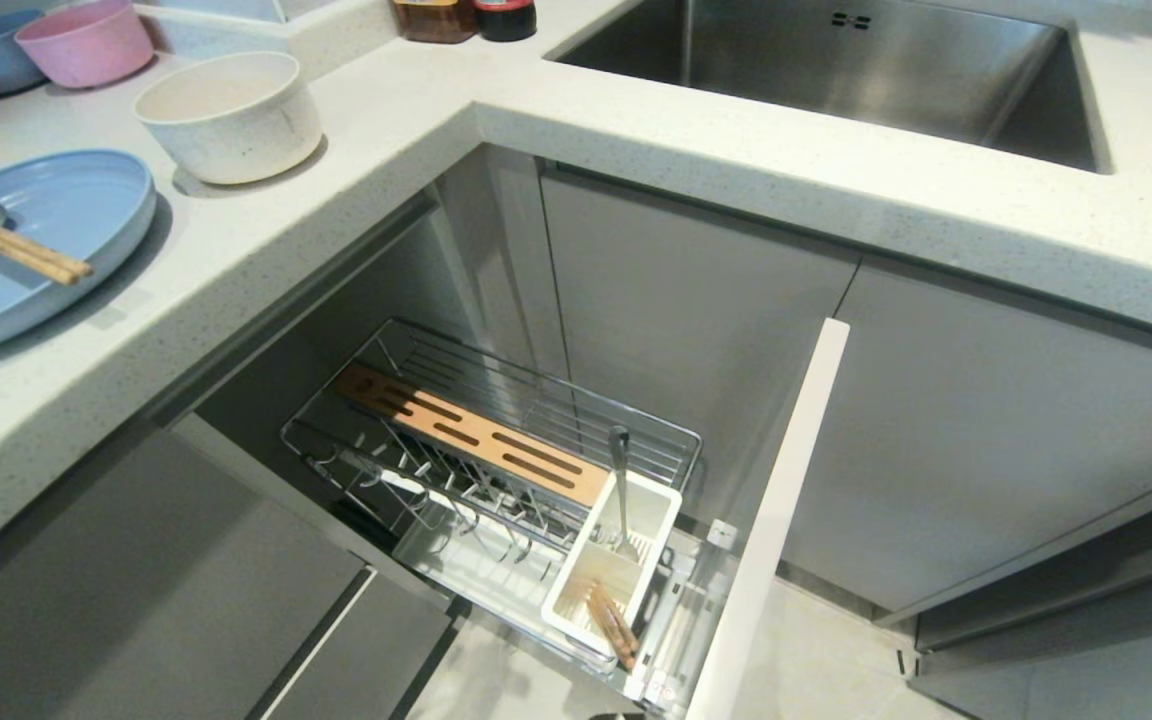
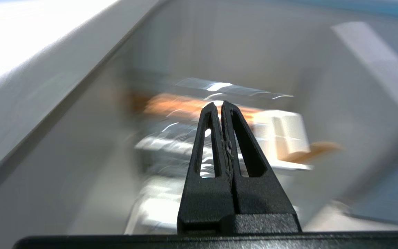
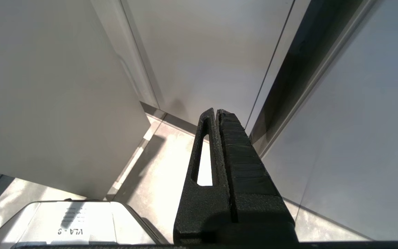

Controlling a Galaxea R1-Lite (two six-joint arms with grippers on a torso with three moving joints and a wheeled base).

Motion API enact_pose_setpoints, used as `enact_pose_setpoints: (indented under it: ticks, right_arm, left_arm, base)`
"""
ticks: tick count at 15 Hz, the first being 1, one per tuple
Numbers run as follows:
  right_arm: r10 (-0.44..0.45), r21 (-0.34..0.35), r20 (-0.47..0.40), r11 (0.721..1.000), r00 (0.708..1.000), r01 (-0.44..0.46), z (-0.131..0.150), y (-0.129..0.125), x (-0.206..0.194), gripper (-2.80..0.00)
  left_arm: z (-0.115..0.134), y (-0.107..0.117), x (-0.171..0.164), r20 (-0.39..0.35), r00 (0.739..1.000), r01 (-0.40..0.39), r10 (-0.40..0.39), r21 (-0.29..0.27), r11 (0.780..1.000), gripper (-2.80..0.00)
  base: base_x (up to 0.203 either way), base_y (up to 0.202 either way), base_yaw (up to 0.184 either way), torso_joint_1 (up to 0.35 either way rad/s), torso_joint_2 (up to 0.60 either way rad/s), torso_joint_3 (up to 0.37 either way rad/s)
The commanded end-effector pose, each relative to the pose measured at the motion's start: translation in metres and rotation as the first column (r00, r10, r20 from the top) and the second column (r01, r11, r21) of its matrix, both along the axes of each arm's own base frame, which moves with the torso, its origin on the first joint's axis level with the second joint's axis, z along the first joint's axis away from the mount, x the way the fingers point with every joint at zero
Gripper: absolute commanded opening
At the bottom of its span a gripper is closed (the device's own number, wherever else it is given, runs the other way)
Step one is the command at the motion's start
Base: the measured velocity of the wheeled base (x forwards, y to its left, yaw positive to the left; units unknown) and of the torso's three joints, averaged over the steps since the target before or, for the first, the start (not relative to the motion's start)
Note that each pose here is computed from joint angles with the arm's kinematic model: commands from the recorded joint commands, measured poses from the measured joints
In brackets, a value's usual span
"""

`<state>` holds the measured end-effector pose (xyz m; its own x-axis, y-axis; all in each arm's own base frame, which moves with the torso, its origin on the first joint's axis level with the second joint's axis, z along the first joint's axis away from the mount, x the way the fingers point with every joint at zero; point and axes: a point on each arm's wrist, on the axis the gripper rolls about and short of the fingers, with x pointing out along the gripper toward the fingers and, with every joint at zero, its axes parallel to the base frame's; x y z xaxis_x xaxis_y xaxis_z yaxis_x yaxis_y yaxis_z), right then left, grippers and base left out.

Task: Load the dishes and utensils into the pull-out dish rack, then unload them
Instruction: Pick up the bowl and place it in the cupboard

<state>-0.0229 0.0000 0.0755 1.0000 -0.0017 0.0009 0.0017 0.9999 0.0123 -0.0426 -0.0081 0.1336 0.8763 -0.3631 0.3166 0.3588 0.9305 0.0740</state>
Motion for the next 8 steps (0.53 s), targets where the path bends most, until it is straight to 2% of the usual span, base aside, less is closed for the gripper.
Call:
enact_pose_setpoints:
  ticks: [1, 3, 4, 6, 8]
  right_arm:
    - [0.0, 0.0, -0.002, 1.0, 1.0, 0.0, 0.0, 0.0, 0.0, -2.8]
    - [0.0, 0.0, -0.002, 1.0, 1.0, 0.0, 0.0, 0.0, 0.0, -2.8]
    - [0.0, 0.0, -0.002, 1.0, 1.0, 0.0, 0.0, 0.0, 0.0, -2.8]
    - [0.0, 0.0, -0.002, 1.0, 1.0, 0.0, 0.0, 0.0, 0.0, -2.8]
    - [0.0, 0.0, -0.002, 1.0, 1.0, 0.0, 0.0, 0.0, 0.0, -2.8]
  left_arm:
    - [0.023, -0.002, -0.015, 0.037, 0.992, 0.118, -0.119, 0.034, 0.992, -2.8]
    - [0.063, -0.005, -0.039, 0.06, 0.968, 0.243, -0.245, 0.034, 0.969, -2.8]
    - [0.086, -0.005, -0.045, 0.063, 0.958, 0.279, -0.279, 0.021, 0.96, -2.8]
    - [0.143, -0.007, -0.044, 0.057, 0.95, 0.309, -0.308, -0.019, 0.951, -2.8]
    - [0.197, -0.009, -0.037, 0.084, 0.956, 0.285, -0.28, -0.051, 0.957, -2.8]
  base:
    - [0.0, 0.0, 0.0, 0.0, 0.0, 0.0]
    - [0.0, 0.0, 0.0, 0.0, 0.0, 0.0]
    - [0.0, 0.0, 0.0, 0.0, 0.0, 0.0]
    - [0.0, 0.0, 0.0, 0.0, 0.0, 0.0]
    - [0.0, 0.0, 0.0, 0.0, 0.0, 0.0]
